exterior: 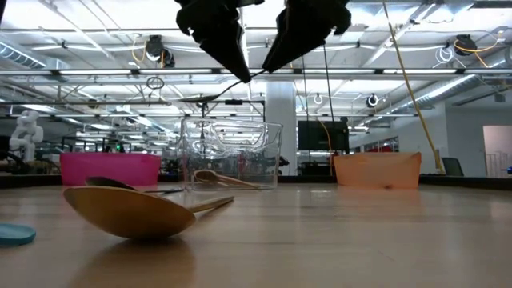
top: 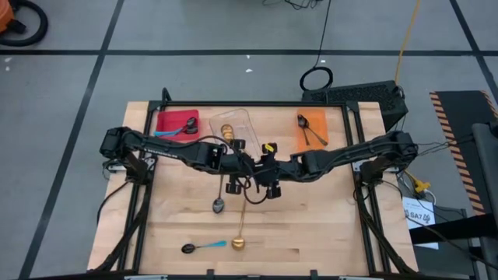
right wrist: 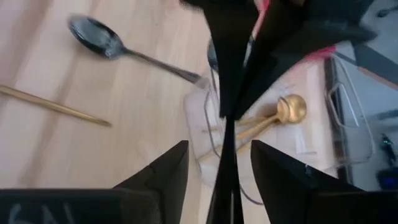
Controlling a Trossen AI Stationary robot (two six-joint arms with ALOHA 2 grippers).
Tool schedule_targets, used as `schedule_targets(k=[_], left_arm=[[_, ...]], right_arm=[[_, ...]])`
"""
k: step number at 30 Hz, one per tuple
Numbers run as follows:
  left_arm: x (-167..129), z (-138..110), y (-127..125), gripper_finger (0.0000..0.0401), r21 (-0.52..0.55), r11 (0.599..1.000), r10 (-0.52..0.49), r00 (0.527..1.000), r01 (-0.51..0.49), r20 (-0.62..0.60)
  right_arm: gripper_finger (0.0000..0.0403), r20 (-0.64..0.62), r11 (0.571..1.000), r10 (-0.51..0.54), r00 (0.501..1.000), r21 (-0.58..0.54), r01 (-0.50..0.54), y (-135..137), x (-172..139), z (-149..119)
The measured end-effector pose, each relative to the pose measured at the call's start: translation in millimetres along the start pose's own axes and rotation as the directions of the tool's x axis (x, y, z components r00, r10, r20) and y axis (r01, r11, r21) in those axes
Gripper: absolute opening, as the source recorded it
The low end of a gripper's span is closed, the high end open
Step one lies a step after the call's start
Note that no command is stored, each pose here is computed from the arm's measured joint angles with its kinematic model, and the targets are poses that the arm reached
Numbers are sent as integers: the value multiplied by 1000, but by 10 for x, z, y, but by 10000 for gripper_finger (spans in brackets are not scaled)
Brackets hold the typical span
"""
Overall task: Sort silverware by color (type)
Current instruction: Put the black spoon into the orange bin
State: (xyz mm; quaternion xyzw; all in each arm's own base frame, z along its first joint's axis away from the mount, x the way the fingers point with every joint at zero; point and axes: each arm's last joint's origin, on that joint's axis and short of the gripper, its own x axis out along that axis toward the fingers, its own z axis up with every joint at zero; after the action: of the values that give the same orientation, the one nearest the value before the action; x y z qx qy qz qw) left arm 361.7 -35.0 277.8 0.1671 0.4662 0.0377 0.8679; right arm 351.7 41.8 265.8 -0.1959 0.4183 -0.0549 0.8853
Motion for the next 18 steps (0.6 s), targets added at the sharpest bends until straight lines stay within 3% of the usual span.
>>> schedule_targets(k=[10,18], left_arm=[[0,-2,-2,8,-7,1000,5,1000,-5,-2],[-11,-4,-37,8,-6,1000,-3,1000,3,-8]], right_arm=[[137,-23,1000,-11,1000,8,11,-49,42,-29],[85,-30,1000,-14,999,7,14,-62,53,-38]])
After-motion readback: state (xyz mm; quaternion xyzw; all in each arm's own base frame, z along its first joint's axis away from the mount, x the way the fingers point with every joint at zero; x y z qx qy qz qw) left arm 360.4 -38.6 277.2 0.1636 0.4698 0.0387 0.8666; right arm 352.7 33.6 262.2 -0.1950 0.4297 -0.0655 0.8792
